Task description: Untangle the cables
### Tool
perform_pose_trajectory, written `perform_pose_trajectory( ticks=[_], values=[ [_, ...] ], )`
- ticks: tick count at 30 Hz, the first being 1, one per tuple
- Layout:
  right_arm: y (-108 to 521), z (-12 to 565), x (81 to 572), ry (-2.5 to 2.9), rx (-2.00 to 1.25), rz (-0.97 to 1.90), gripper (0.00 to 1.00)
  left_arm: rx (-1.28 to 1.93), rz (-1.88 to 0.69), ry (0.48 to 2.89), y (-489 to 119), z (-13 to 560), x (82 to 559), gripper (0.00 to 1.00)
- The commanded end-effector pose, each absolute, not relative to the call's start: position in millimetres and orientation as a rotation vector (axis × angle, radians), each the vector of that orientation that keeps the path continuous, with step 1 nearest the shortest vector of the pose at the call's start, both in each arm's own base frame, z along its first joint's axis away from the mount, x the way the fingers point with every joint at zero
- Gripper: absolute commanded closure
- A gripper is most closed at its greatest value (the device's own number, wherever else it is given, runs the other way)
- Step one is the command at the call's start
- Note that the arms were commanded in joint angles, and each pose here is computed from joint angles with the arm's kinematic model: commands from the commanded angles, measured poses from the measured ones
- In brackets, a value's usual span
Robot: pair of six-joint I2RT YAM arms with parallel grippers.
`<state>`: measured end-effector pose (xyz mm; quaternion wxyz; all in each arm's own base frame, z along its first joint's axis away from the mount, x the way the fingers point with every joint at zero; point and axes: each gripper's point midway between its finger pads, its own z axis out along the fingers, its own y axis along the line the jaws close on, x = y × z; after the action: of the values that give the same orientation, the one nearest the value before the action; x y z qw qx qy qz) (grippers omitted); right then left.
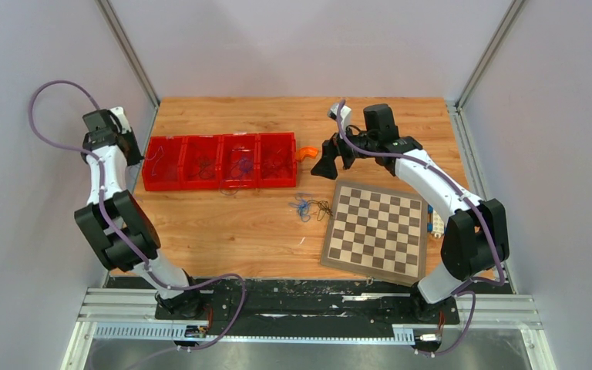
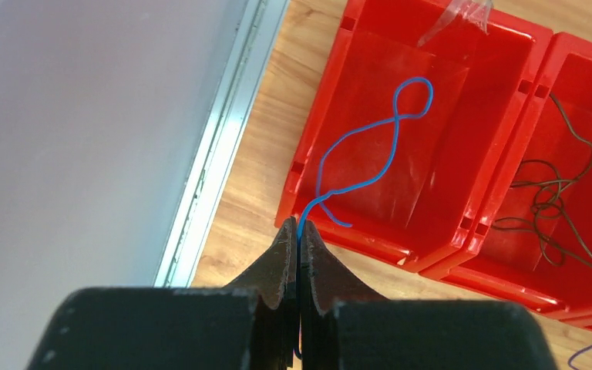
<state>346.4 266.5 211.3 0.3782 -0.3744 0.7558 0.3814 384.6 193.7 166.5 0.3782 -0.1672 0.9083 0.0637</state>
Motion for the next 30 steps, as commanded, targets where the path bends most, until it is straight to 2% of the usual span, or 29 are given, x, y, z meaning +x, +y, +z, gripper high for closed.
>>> perform_pose_trajectory(
  ticks=[1,4,13,20,30],
  values=[
    [265,218,350,1.901,-0.957,0.982,0.0,-0.344,0.31,2.392,197,173,397,1.0],
    [265,216,352,1.907,-0.952,0.985,0.0,-0.318,0.35,2.469,194,157,415,1.0],
    [258,214,359,1.924,-0.921,0.989,0.0,-0.233,0.429,2.561,193,153,467,1.0],
    [259,213,360,1.93,-0.917,1.004,0.0,-0.241,0.233,2.52,164,158,492,1.0],
    [258,206,360,1.949,-0.91,1.016,0.0,-0.356,0.097,2.545,148,150,504,1.0]
  ],
)
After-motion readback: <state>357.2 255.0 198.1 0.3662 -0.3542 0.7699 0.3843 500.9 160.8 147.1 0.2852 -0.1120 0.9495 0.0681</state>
